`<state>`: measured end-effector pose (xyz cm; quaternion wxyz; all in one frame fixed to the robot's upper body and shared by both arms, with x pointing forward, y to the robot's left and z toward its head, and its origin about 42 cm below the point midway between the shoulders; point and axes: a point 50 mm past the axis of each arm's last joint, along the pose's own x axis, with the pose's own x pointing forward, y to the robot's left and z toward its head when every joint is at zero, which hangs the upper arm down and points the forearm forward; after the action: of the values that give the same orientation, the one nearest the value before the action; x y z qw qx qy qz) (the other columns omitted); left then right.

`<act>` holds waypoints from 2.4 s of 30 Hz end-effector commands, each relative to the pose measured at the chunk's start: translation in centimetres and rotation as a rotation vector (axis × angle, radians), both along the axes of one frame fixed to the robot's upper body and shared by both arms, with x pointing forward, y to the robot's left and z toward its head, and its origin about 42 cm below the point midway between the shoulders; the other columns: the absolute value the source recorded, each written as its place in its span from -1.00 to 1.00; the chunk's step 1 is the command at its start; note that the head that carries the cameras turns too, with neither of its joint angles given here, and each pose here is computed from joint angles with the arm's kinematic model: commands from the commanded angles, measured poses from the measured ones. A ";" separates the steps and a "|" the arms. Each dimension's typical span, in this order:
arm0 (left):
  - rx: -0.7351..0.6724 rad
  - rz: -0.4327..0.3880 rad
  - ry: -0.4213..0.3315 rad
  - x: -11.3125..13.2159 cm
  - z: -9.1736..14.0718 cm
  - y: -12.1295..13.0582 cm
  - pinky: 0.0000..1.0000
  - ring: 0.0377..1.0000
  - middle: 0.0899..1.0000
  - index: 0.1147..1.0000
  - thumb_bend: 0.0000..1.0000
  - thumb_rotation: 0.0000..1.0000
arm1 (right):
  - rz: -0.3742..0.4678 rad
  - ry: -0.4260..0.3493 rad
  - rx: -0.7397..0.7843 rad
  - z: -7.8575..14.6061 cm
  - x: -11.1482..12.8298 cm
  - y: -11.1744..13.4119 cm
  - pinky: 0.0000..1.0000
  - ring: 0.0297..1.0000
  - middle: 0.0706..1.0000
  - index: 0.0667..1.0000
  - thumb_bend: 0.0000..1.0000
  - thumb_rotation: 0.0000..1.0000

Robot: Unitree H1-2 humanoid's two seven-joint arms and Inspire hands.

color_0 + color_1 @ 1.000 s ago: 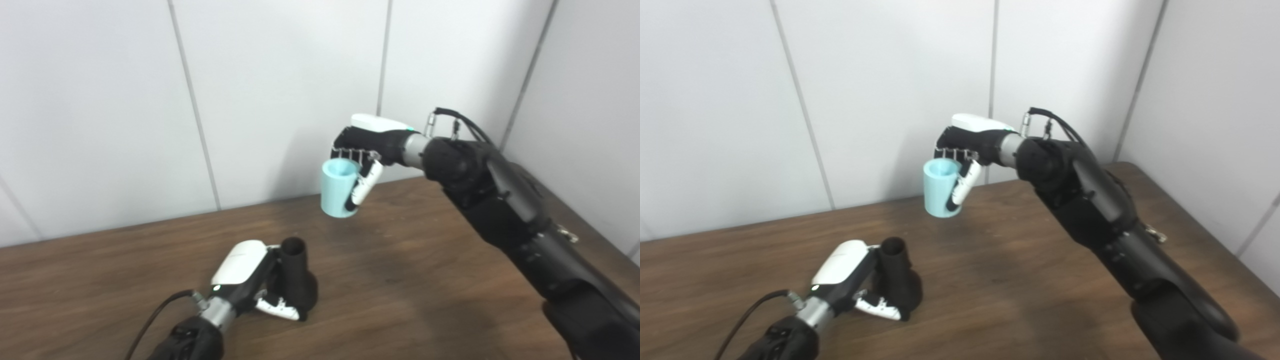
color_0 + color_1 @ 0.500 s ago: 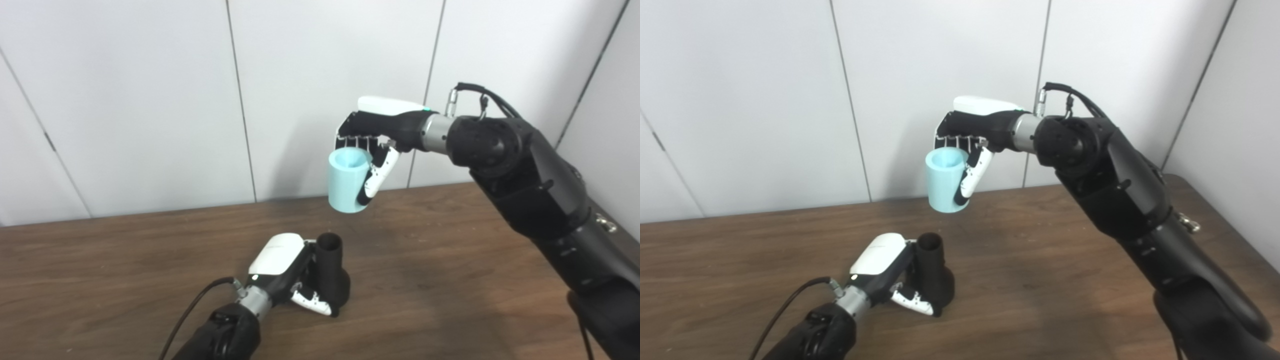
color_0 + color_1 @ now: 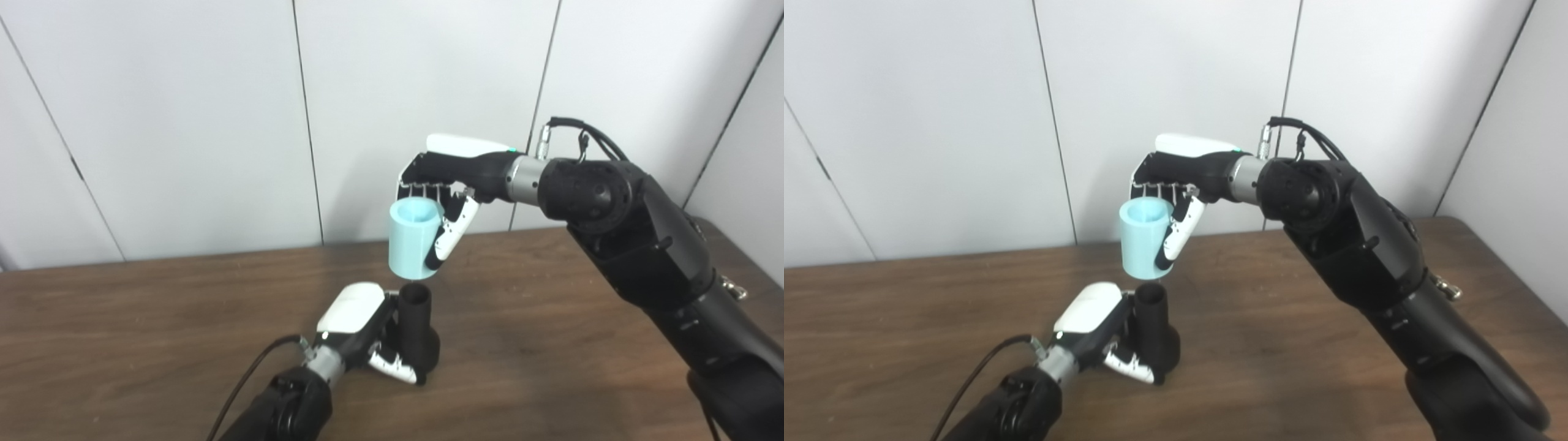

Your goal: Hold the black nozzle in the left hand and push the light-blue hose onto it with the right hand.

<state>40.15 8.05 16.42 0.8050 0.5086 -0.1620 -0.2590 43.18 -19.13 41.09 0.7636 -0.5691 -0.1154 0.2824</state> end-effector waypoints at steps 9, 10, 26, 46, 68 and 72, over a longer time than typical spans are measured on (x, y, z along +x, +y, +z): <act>0.230 0.021 0.268 -2.2 -5.9 1.2 -0.20 -0.11 -0.14 -0.16 0.05 -1.00 | 0.022 -0.047 -0.009 0.9 -0.4 0.1 -0.26 -0.18 -0.11 -0.05 0.04 -1.00; 0.231 0.021 0.267 -2.2 -5.9 1.2 -0.20 -0.11 -0.14 -0.17 0.05 -1.00 | 0.021 -0.040 -0.009 0.6 -0.4 0.1 -0.26 -0.18 -0.11 -0.05 0.04 -1.00; 0.251 0.029 0.261 -2.3 -5.2 1.7 -0.24 -0.16 -0.16 -0.16 0.05 -1.00 | -0.004 0.008 -0.008 -2.0 0.0 -0.2 -0.25 -0.17 -0.10 -0.06 0.04 -1.00; 0.242 0.032 0.259 -2.6 -5.1 1.3 -0.26 -0.18 -0.19 -0.15 0.05 -1.00 | -0.055 0.057 0.035 -5.0 0.8 0.3 -0.21 -0.13 -0.11 -0.10 0.04 -1.00; 0.240 0.038 0.260 -2.1 -5.4 1.5 -0.28 -0.18 -0.20 -0.15 0.05 -1.00 | -0.063 0.067 -0.018 1.1 0.2 -2.4 0.47 0.85 1.00 1.00 1.00 -0.73; 0.243 0.037 0.261 -2.1 -5.5 1.5 -0.27 -0.18 -0.19 -0.15 0.05 -1.00 | -0.127 0.019 -0.099 2.2 -0.7 -3.4 0.29 0.74 1.00 1.00 0.94 -0.97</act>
<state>39.90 7.54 17.23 0.7978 0.5264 -0.1354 -0.2611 43.13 -21.82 40.11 0.7601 -0.5818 -0.0325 0.2874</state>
